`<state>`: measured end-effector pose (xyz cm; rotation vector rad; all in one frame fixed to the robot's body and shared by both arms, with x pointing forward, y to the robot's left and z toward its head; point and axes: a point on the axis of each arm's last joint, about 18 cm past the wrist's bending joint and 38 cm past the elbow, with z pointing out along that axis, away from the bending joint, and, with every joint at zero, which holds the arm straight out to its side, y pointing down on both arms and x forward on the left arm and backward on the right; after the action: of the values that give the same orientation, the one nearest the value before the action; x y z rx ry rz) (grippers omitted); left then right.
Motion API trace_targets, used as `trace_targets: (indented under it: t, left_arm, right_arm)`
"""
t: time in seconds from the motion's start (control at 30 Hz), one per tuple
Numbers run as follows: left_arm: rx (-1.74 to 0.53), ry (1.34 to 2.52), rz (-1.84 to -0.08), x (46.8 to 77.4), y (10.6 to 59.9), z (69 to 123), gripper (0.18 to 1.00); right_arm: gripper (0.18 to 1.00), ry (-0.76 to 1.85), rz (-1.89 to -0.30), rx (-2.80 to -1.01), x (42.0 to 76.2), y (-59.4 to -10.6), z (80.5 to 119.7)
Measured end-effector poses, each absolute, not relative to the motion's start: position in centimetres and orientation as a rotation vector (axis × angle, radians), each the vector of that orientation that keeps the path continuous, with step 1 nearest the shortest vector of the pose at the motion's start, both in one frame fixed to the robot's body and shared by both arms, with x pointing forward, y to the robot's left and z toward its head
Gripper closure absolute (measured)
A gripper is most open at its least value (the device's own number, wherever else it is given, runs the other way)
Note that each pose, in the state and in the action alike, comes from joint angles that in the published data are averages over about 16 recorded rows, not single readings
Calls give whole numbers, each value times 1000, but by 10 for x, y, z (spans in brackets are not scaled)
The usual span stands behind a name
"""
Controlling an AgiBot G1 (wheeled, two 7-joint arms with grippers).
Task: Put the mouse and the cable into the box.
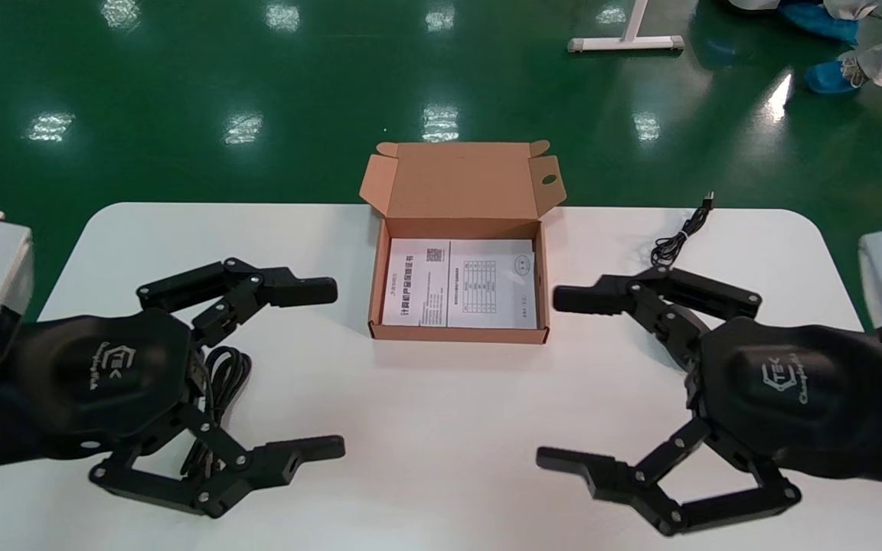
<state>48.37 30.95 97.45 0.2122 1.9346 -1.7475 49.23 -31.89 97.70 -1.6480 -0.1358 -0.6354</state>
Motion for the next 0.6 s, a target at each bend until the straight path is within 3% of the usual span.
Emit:
trace_targets:
  t: [0.6]
  left_arm:
    - [-10,1972,-1547,502,345,901,184]
  right_arm:
    - [178,203,-936,-1743,544,-382,929]
